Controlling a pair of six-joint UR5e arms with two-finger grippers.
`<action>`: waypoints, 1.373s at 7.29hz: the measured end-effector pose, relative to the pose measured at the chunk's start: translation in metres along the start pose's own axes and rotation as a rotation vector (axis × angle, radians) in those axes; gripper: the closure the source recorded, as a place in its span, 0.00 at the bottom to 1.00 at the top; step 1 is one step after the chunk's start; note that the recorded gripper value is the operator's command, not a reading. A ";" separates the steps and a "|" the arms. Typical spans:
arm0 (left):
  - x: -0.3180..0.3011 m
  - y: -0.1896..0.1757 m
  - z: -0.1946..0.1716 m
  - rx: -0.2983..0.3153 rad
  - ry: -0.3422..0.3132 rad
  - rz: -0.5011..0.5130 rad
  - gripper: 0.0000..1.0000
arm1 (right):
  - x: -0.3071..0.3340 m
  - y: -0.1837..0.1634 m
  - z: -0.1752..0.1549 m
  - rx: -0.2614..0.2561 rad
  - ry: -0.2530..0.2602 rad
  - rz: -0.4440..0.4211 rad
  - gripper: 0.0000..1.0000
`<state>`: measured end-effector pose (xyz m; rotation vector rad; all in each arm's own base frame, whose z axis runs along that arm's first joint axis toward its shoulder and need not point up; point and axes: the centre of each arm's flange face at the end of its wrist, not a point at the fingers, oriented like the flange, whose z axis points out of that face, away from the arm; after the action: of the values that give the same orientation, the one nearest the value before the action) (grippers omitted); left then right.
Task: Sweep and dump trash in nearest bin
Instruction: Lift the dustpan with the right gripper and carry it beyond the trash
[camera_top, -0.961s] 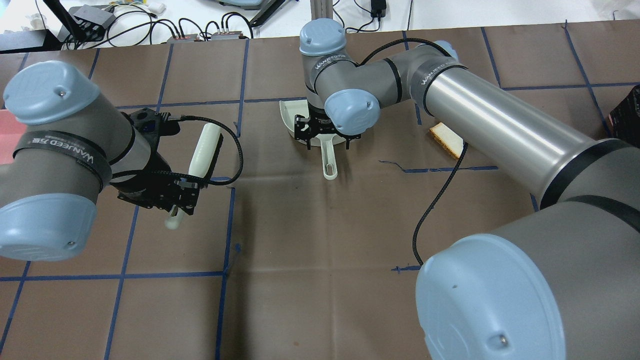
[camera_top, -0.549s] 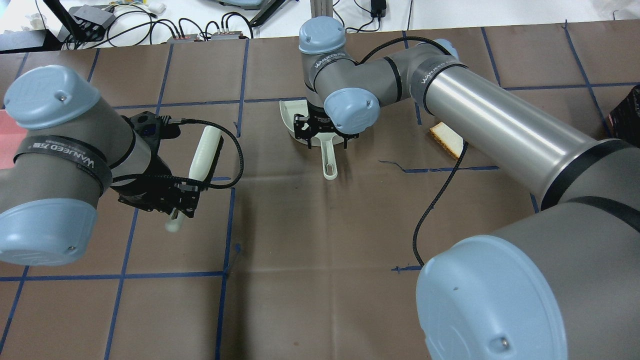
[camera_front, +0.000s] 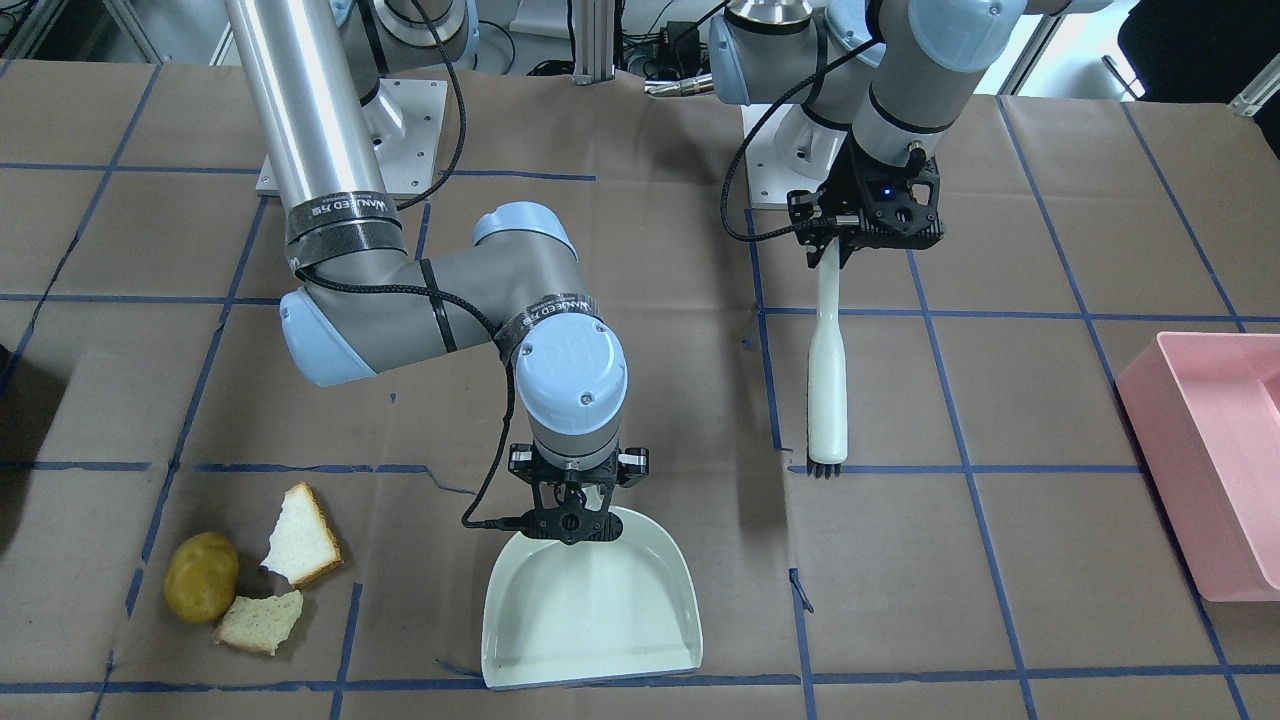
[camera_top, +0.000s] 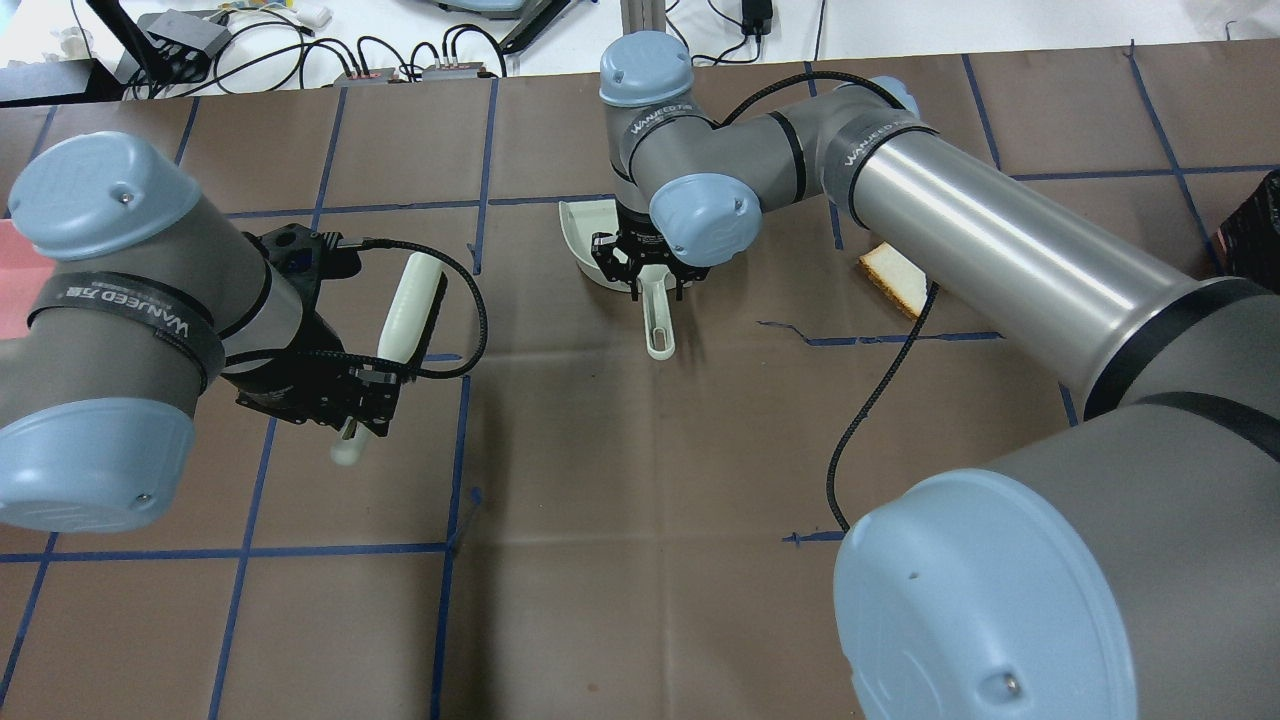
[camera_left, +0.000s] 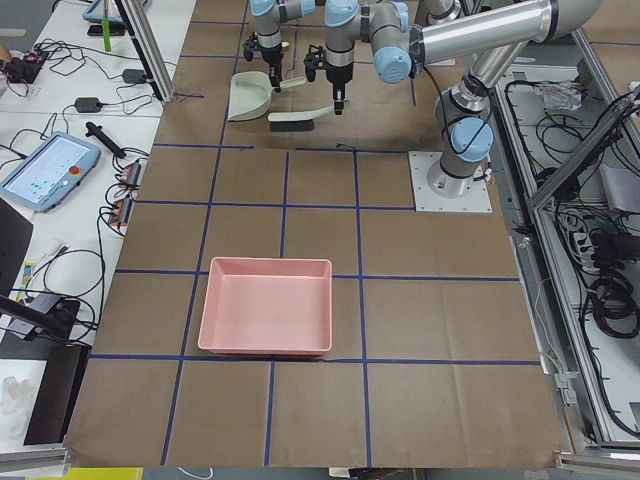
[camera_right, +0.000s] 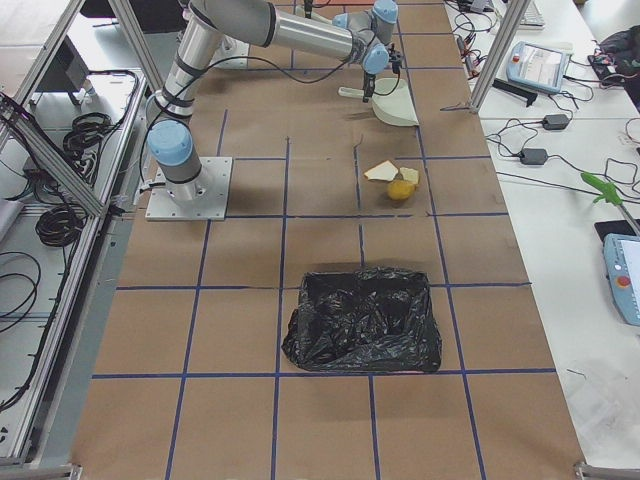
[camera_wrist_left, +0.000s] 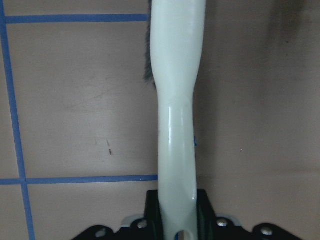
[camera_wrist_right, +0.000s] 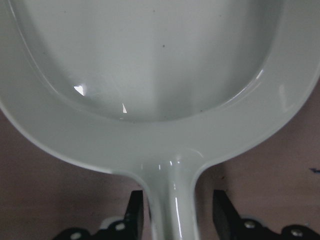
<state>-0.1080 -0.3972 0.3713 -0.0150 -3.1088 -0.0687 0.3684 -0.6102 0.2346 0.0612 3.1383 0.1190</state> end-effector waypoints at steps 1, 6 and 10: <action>0.000 0.000 0.000 0.000 0.000 0.000 0.98 | 0.001 -0.001 -0.001 0.000 0.000 0.002 0.98; 0.000 0.000 0.000 -0.001 0.000 0.000 0.98 | 0.005 -0.019 -0.048 0.016 -0.002 0.007 0.98; 0.000 -0.002 0.004 -0.009 0.000 0.000 0.98 | 0.020 -0.036 -0.111 0.013 0.001 -0.002 0.99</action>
<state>-0.1080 -0.3988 0.3677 -0.0155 -3.1080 -0.0831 0.3466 -0.6536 0.3425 0.0582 3.1406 0.0992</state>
